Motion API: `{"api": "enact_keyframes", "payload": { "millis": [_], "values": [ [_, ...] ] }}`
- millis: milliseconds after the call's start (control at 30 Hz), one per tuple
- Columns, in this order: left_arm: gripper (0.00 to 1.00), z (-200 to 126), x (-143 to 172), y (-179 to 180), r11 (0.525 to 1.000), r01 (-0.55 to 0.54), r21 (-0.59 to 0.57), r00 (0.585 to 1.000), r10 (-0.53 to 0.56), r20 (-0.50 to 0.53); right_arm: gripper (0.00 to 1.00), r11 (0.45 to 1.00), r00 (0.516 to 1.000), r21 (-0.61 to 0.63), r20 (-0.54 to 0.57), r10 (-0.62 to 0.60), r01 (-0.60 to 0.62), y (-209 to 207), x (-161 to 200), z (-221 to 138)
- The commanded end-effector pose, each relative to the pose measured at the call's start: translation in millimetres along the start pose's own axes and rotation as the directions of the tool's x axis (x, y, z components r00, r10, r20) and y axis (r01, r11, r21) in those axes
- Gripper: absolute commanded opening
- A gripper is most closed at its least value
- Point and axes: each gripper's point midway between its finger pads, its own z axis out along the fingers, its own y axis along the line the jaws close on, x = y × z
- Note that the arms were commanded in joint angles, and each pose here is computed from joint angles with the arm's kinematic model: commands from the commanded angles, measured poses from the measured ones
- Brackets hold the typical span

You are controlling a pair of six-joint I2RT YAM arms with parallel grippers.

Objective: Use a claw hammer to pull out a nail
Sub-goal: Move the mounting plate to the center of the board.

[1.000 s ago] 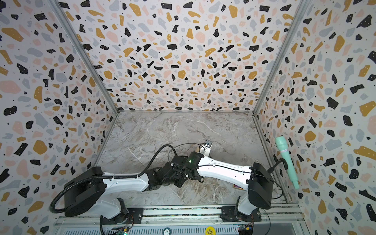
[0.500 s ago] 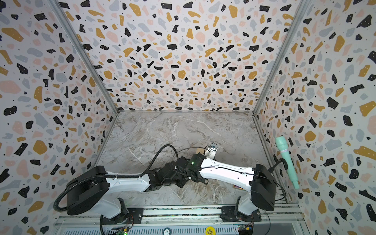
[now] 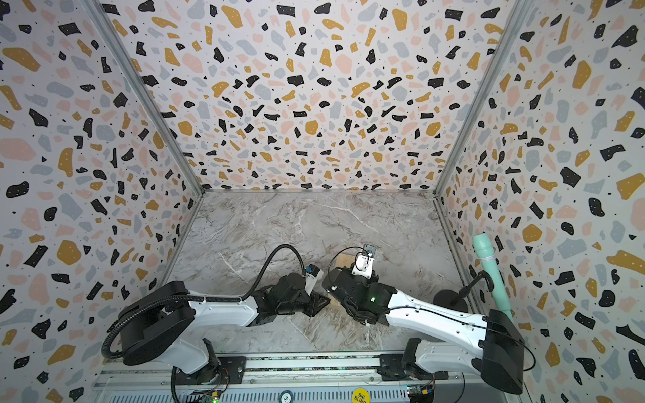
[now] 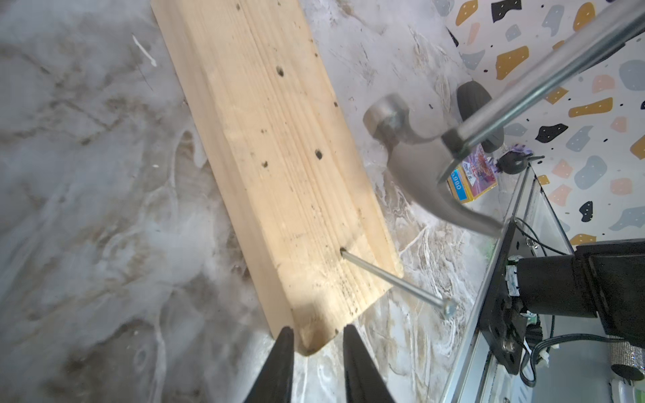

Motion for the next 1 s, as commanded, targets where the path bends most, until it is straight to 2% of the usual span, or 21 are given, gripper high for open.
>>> {"api": "enact_keyframes", "payload": {
  "millis": [0, 67, 167, 300, 500, 800, 967],
  "values": [
    [0.27, 1, 3, -2, 0.999, 0.012, 0.036, 1.000, -0.012, 0.000, 0.00, 0.990, 0.987, -0.118, 0.153, -0.053, 0.072, 33, -47, -10],
    [0.27, 1, 4, 0, 0.999, 0.022, 0.037, 1.000, -0.022, -0.005, 0.00, 0.973, 0.978, -0.191, 0.186, -0.096, 0.132, 45, -55, -11],
    [0.27, -1, 3, 4, 0.998, 0.045, 0.037, 0.999, -0.046, 0.000, 0.00, 0.949, 0.970, -0.271, 0.222, -0.101, 0.160, 51, -62, -13],
    [0.27, 1, 3, 5, 0.997, 0.066, 0.042, 0.998, -0.066, -0.013, 0.00, 0.902, 0.955, -0.371, 0.269, -0.122, 0.220, 57, -59, -17],
    [0.27, 5, 3, 4, 0.992, 0.113, 0.058, 0.993, -0.112, -0.022, 0.00, 0.825, 0.948, -0.493, 0.284, -0.146, 0.275, 63, -50, -18],
    [0.27, 5, -4, 9, 0.983, 0.179, 0.031, 0.984, -0.179, 0.008, 0.00, 0.776, 0.951, -0.568, 0.284, -0.125, 0.272, 68, -42, -22],
    [0.27, 5, -3, 23, 0.973, 0.230, -0.013, 0.973, -0.229, 0.025, 0.00, 0.784, 0.956, -0.564, 0.262, -0.128, 0.260, 63, -33, -17]
  ]
}}
